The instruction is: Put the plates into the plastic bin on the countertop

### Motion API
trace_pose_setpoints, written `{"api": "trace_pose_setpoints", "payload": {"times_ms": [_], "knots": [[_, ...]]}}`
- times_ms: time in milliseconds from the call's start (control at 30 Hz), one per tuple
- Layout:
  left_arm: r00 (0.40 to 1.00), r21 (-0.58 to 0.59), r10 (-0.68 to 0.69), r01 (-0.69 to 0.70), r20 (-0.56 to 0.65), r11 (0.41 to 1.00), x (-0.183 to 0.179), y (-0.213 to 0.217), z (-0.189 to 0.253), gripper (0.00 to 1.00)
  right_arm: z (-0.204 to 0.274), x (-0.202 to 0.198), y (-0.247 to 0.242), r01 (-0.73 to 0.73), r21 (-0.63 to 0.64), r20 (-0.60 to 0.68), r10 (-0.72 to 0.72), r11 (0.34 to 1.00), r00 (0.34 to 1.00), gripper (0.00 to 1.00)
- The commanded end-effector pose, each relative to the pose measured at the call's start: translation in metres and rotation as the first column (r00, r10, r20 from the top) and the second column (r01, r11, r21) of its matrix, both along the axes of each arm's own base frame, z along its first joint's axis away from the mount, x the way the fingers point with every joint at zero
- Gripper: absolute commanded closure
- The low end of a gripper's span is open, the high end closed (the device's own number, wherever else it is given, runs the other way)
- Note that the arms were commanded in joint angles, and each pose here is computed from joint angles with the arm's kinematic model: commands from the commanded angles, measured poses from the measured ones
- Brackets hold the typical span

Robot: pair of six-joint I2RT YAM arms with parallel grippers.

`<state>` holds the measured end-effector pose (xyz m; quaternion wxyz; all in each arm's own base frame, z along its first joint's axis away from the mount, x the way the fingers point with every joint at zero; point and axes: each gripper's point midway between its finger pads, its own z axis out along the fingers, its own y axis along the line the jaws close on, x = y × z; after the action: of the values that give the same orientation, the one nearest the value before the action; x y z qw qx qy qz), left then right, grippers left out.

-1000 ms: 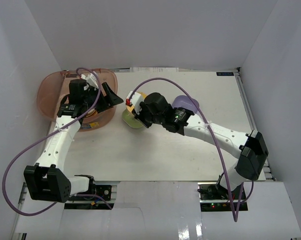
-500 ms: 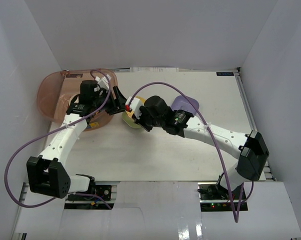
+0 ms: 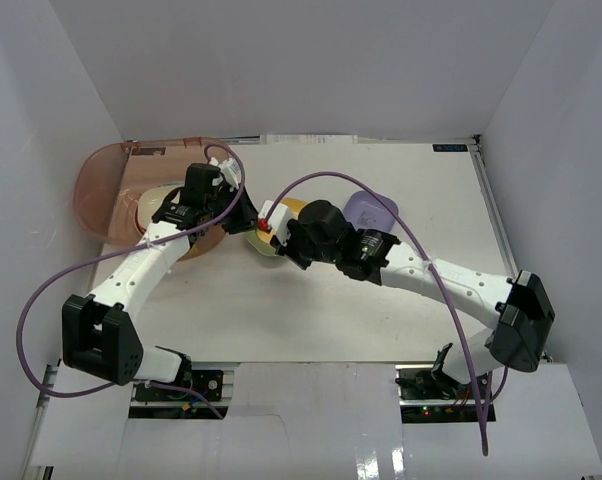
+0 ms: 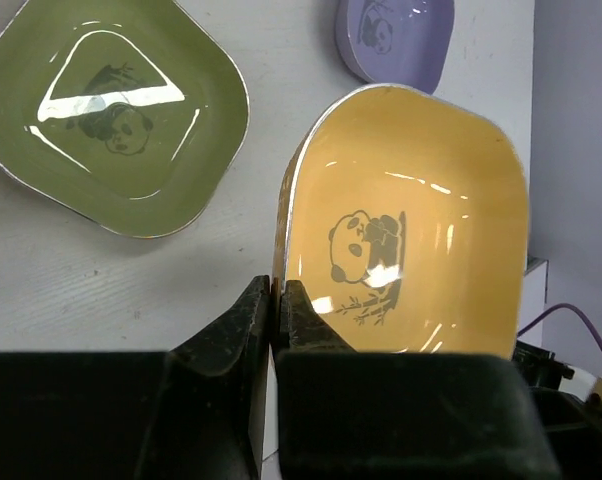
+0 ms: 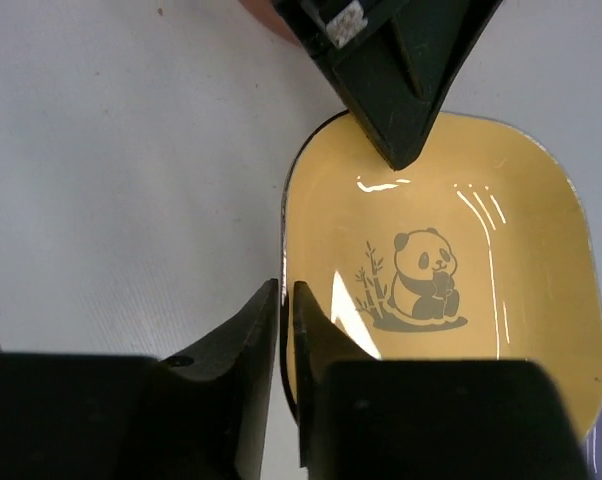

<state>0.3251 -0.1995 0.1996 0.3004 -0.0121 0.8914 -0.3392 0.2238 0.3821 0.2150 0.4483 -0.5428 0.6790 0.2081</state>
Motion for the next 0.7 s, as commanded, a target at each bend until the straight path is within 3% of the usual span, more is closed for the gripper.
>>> {"api": "trace_pose_setpoints", "payload": {"times_ms": [0, 33, 67, 167, 300, 433, 567, 633, 667], "knots": [[0.994, 0.011, 0.048, -0.049, 0.101, 0.999, 0.016, 0.005, 0.028, 1.0, 0.028, -0.001, -0.001, 0.018, 0.086, 0.051, -0.022, 0.996, 0.998, 0.8], [0.991, 0.025, 0.069, -0.072, 0.112, 0.997, 0.019, 0.008, 0.029, 1.0, 0.029, -0.001, -0.003, 0.029, 0.091, 0.047, -0.034, 0.995, 0.998, 0.7], [0.988, 0.03, 0.083, -0.088, 0.127, 0.996, 0.022, 0.011, 0.033, 1.0, 0.031, 0.0, -0.008, 0.053, 0.095, 0.052, -0.058, 0.994, 0.997, 0.49], [0.97, 0.07, 0.141, -0.157, 0.196, 0.985, 0.033, 0.024, 0.051, 1.0, 0.043, 0.001, -0.02, 0.104, 0.133, 0.056, -0.112, 0.986, 0.992, 0.19], [0.94, 0.11, 0.235, -0.268, 0.248, 0.957, 0.058, 0.057, 0.07, 1.0, 0.071, -0.003, -0.038, 0.145, 0.229, 0.076, -0.166, 0.963, 0.983, 0.08], [0.884, 0.04, 0.395, -0.417, 0.248, 0.908, 0.08, 0.12, 0.09, 1.0, 0.086, -0.008, -0.059, 0.179, 0.312, 0.085, -0.215, 0.933, 0.973, 0.1], [0.73, 0.114, 0.619, -0.669, 0.292, 0.735, 0.087, 0.215, 0.085, 1.0, 0.063, 0.0, -0.084, 0.318, 0.325, 0.039, -0.348, 0.891, 0.937, 0.15], [0.701, 0.129, 0.657, -0.705, 0.276, 0.698, 0.086, 0.235, 0.073, 1.0, 0.044, 0.004, -0.093, 0.37, 0.299, 0.015, -0.392, 0.88, 0.92, 0.16], [0.654, 0.163, 0.708, -0.755, 0.267, 0.636, 0.085, 0.26, 0.058, 1.0, 0.04, 0.007, -0.098, 0.412, 0.298, -0.003, -0.431, 0.861, 0.902, 0.17]]}}
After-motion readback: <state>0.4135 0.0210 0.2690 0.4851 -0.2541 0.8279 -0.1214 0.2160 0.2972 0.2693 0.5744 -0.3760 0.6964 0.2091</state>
